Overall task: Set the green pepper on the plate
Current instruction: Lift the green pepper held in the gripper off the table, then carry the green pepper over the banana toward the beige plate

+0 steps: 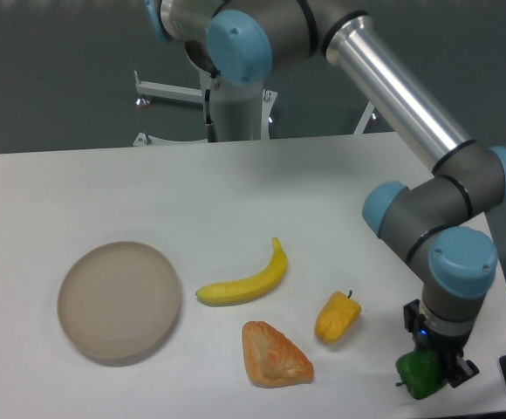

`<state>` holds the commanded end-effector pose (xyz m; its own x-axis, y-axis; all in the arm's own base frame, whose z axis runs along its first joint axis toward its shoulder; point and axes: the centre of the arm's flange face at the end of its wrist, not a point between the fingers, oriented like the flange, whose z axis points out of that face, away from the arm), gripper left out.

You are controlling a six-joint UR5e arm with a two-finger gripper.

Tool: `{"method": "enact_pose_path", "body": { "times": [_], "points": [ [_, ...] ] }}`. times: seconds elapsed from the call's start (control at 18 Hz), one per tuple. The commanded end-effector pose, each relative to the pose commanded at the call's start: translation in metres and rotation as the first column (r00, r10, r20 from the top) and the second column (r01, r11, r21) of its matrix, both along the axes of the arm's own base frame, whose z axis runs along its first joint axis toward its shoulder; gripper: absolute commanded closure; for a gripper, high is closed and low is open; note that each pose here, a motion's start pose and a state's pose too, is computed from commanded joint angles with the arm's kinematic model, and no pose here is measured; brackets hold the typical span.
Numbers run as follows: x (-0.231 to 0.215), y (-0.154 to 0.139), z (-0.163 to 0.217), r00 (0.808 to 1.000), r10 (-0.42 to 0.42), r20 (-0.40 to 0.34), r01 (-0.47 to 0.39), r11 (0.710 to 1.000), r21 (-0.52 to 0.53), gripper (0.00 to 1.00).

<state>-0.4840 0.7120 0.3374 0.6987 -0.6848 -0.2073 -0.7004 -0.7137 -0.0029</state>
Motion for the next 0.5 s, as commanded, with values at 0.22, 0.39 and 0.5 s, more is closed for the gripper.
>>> {"method": "enact_pose_path", "body": {
  "times": [0.22, 0.39, 0.5],
  "points": [
    [0.058, -0.007, 0.019, 0.998, 0.047, 0.048, -0.046, 0.999, -0.011, 0.63],
    [0.107, -0.006, 0.033, 0.988, 0.126, 0.085, -0.126, 0.992, -0.003, 0.63],
    [0.143, 0.0, 0.04, 0.982, 0.161, 0.099, -0.162, 0.987, -0.003, 0.63]
  ]
}}
